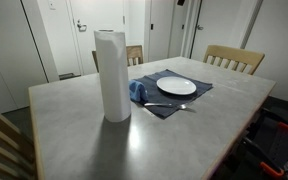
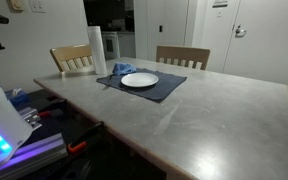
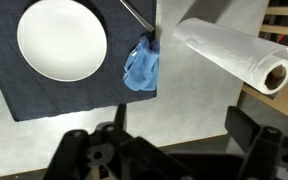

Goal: Wipe the white plate with the blue towel

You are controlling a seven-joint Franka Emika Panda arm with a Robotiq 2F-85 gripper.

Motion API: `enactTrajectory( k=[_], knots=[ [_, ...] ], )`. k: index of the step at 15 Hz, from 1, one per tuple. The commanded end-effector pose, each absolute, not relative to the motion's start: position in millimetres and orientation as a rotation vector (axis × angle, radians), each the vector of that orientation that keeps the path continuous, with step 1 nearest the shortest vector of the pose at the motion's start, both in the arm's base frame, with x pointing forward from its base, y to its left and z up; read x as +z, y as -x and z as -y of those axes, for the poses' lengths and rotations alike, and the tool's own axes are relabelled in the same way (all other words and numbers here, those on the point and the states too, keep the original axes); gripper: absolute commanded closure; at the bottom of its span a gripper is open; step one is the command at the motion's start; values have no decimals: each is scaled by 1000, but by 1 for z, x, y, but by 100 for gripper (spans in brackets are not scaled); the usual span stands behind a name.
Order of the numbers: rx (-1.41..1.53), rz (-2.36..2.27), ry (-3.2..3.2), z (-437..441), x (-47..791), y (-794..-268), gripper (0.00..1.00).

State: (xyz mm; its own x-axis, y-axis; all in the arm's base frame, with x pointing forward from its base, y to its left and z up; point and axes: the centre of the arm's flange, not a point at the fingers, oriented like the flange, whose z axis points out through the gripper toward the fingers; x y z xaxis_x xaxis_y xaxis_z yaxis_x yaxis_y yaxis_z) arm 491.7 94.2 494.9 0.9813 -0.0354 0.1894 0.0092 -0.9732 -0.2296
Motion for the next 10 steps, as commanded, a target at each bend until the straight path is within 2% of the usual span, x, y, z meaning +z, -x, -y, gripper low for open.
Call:
enactTrajectory(
  k=[1,10],
  knots=[
    [-258,19,2851,-99,466,-507,0],
    [-89,88,2792,-125,403,-520,0]
  ],
)
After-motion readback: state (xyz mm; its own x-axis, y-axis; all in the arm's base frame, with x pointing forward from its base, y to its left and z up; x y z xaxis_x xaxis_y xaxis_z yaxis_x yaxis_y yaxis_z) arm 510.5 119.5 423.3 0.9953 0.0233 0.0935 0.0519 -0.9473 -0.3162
